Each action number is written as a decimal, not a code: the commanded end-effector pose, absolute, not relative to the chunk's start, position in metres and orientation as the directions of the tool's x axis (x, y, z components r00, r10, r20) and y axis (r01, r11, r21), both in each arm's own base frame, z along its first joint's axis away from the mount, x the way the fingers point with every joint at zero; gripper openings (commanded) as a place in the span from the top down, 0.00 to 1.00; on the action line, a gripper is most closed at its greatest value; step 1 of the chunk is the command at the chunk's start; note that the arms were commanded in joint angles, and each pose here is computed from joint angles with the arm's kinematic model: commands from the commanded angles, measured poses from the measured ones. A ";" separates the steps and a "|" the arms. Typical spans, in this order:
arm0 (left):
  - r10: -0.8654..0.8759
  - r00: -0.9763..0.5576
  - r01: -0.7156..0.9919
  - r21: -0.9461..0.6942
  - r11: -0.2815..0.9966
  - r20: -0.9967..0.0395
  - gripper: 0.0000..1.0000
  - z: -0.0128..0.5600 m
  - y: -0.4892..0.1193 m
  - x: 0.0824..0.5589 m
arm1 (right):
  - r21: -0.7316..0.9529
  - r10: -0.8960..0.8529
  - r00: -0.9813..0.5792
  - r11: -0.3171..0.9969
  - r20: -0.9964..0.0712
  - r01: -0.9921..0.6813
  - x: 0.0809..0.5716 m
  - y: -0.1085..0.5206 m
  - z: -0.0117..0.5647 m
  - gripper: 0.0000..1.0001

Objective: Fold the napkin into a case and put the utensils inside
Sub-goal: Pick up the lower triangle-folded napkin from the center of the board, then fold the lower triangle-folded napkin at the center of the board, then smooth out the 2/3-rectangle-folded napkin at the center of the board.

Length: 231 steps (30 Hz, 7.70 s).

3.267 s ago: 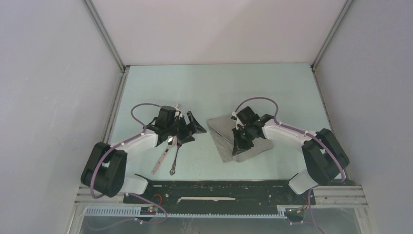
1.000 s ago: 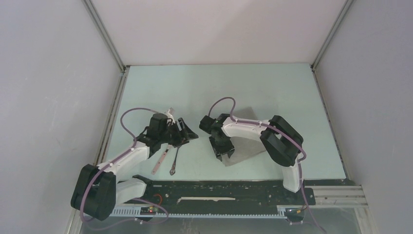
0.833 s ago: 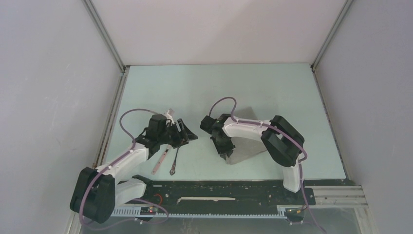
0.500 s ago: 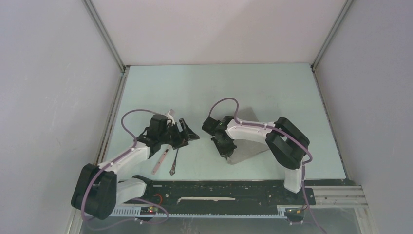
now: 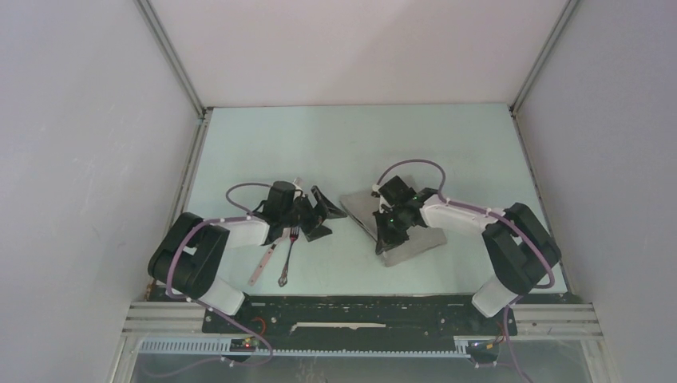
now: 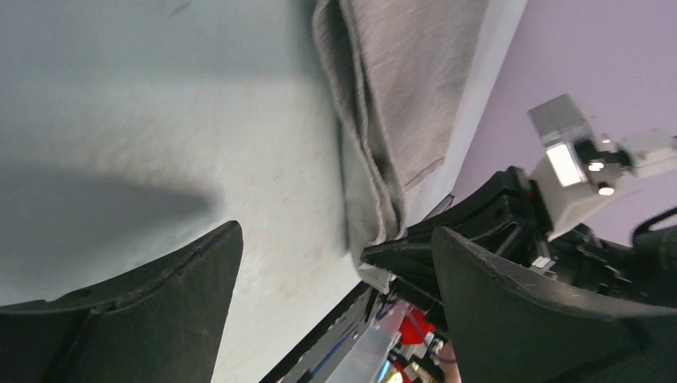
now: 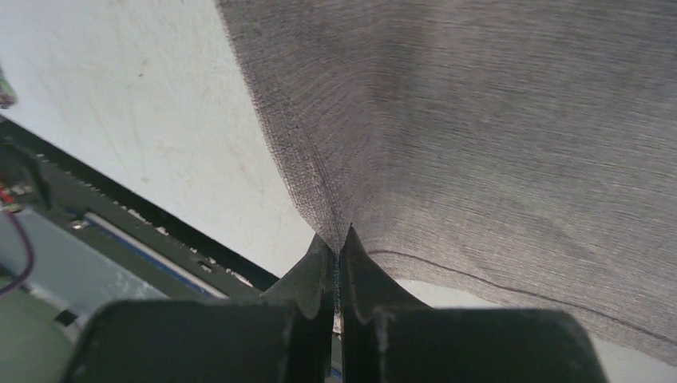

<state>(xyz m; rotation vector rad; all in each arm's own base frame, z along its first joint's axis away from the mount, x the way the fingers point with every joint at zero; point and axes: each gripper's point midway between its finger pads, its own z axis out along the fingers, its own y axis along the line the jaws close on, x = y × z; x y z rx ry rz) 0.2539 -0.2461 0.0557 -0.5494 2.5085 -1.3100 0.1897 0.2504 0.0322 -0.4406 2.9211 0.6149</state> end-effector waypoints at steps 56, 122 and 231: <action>-0.488 -0.859 -0.196 -0.780 0.594 -0.156 0.62 0.083 -0.314 0.347 | 0.602 0.005 -0.983 0.791 -0.181 -0.107 0.226 0.182 0.034 1.00; -0.399 -0.911 -0.172 -0.781 0.601 -0.107 1.00 0.059 -0.410 0.402 | 0.469 0.095 -0.983 0.883 -0.159 0.010 0.225 0.149 0.018 0.80; -0.388 -0.898 -0.336 -0.891 0.306 0.206 1.00 0.023 -0.408 0.425 | 0.669 0.272 -0.947 0.738 -0.170 0.092 0.234 0.169 0.040 0.53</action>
